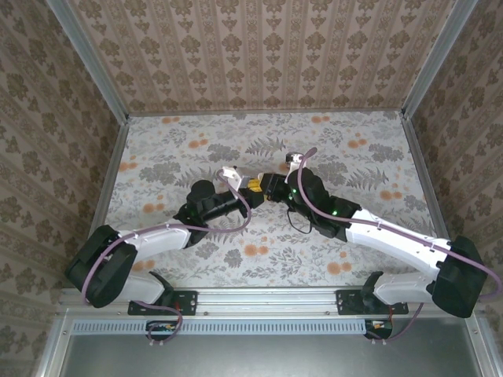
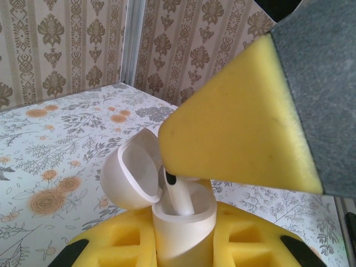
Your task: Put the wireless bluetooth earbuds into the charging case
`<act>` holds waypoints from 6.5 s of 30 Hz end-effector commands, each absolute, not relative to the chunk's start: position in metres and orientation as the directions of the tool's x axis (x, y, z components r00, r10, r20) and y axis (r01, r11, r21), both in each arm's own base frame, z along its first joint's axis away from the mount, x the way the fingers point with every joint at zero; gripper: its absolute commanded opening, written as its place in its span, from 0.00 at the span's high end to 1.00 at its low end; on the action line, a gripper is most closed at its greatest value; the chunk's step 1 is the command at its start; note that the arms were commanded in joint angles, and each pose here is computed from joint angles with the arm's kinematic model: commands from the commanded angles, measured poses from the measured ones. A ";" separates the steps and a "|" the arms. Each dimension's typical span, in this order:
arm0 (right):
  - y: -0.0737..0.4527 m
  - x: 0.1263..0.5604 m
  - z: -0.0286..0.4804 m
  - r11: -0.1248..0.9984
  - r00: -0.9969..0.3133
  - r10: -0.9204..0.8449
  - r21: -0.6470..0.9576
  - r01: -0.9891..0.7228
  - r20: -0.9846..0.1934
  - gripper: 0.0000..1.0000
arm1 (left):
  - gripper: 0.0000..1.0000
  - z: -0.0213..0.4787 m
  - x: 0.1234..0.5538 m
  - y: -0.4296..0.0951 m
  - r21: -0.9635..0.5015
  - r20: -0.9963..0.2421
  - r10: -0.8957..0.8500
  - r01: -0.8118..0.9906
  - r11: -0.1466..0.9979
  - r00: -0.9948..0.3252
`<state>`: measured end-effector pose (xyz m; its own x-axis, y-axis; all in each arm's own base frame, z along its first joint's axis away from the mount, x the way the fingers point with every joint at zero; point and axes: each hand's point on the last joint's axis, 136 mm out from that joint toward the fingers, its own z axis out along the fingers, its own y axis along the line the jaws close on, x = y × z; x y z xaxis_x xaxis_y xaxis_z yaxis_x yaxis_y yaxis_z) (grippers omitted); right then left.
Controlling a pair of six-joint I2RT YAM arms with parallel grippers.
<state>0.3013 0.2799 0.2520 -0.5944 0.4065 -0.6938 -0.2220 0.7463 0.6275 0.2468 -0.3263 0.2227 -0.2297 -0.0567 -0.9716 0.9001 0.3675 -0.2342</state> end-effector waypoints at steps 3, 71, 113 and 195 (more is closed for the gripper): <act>0.277 0.289 0.233 0.766 -0.639 0.375 0.613 -0.194 -0.671 0.74 | 1.00 0.271 0.248 -0.322 -0.183 -0.977 -0.170 0.912 0.368 -0.128; 0.132 0.233 0.008 0.953 -0.958 0.276 0.153 0.262 -0.083 0.91 | 1.00 0.213 0.245 -0.283 -0.172 -0.980 0.017 0.889 0.425 -0.198; 0.087 0.274 0.020 0.925 -0.928 0.361 0.157 0.345 -0.088 0.63 | 1.00 0.215 0.241 -0.278 -0.162 -0.983 0.007 0.889 0.428 -0.183; 0.140 0.277 0.022 0.907 -0.974 -0.227 -0.358 -0.221 0.027 0.66 | 1.00 0.210 0.240 -0.272 -0.160 -0.982 0.021 0.877 0.454 -0.190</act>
<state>0.2757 0.1478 0.0219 -0.9788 -0.2048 0.0068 -0.1965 0.9284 -0.3154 0.2402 -0.2752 0.2097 -0.2077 0.0188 -0.9780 0.8772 0.4461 -0.1777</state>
